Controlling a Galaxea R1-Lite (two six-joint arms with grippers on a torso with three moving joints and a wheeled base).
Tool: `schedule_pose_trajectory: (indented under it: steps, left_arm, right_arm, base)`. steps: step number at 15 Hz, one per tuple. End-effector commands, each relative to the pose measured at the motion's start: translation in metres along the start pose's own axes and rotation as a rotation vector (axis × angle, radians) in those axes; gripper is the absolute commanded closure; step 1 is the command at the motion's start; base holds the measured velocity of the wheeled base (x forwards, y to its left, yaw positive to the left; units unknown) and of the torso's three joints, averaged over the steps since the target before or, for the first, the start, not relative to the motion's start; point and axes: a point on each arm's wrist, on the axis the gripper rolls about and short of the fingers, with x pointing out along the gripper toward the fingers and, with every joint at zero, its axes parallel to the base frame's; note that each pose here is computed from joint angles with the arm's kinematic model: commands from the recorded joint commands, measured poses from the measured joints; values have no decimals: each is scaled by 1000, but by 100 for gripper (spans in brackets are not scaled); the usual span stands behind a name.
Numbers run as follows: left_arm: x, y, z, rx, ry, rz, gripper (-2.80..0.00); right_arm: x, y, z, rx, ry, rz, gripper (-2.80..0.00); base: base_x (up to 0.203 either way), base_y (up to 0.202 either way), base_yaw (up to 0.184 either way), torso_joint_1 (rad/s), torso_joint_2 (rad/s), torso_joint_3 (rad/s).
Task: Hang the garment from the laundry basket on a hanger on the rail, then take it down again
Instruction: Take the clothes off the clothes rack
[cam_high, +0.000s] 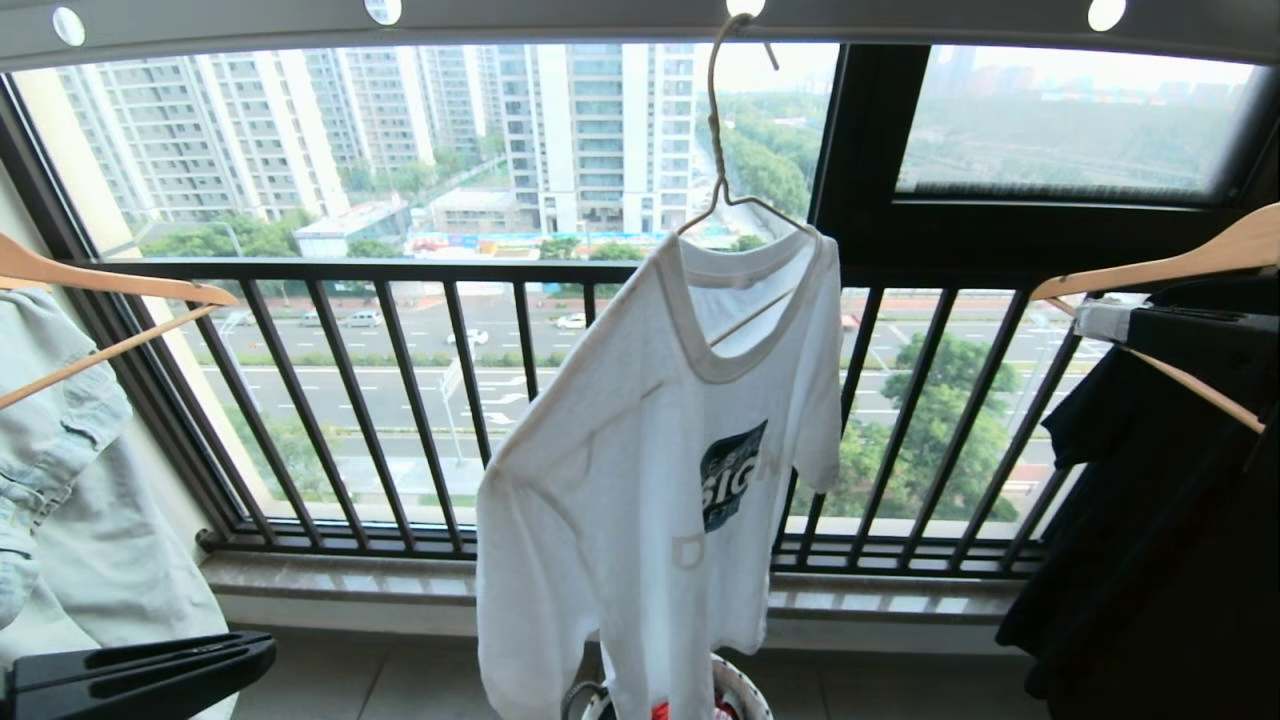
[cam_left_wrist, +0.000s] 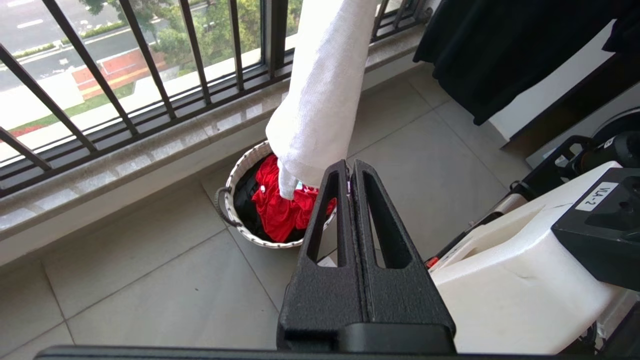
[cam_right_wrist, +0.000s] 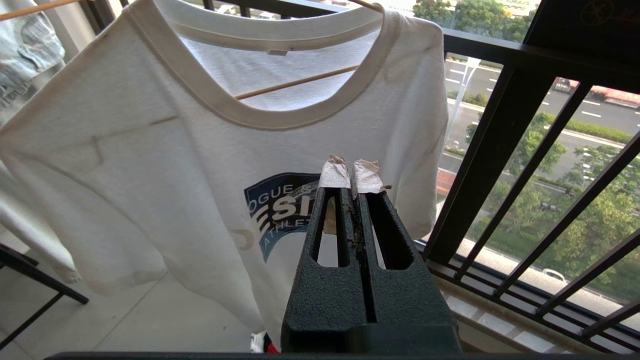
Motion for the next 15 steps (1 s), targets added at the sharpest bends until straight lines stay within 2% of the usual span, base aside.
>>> schedule_pose_trajectory:
  steps: [1, 6, 8, 10, 12, 13, 15]
  left_arm:
    - [13, 1, -1, -1, 54, 8, -280]
    - [12, 1, -5, 7, 60, -13, -280]
    - [10, 0, -11, 15, 67, -59, -280]
    - [19, 0, -9, 22, 20, -74, -280]
    - [43, 1, -8, 39, -1, -77, -280]
    - [56, 1, -8, 53, 1, -76, 0]
    - [69, 1, -10, 91, 9, -77, 0]
  right_arm:
    - [0, 0, 0, 0, 0, 0, 0]
    - [0, 0, 0, 2, 0, 0, 0]
    - [-1, 0, 0, 2, -3, 0, 0]
    - [-2, 0, 1, 1, -7, 0, 0]
    - [-2, 0, 1, 1, -6, 0, 0]
    - [-2, 0, 1, 2, -6, 0, 0]
    - [-3, 0, 0, 2, -6, 0, 0]
  base:
    - [0, 0, 0, 0, 0, 0]
    - [0, 0, 0, 0, 0, 0]
    - [0, 0, 0, 0, 0, 0]
    - [0, 0, 0, 0, 0, 0]
    - [0, 0, 0, 0, 0, 0]
    - [0, 0, 0, 0, 0, 0]
    - [0, 0, 0, 0, 0, 0]
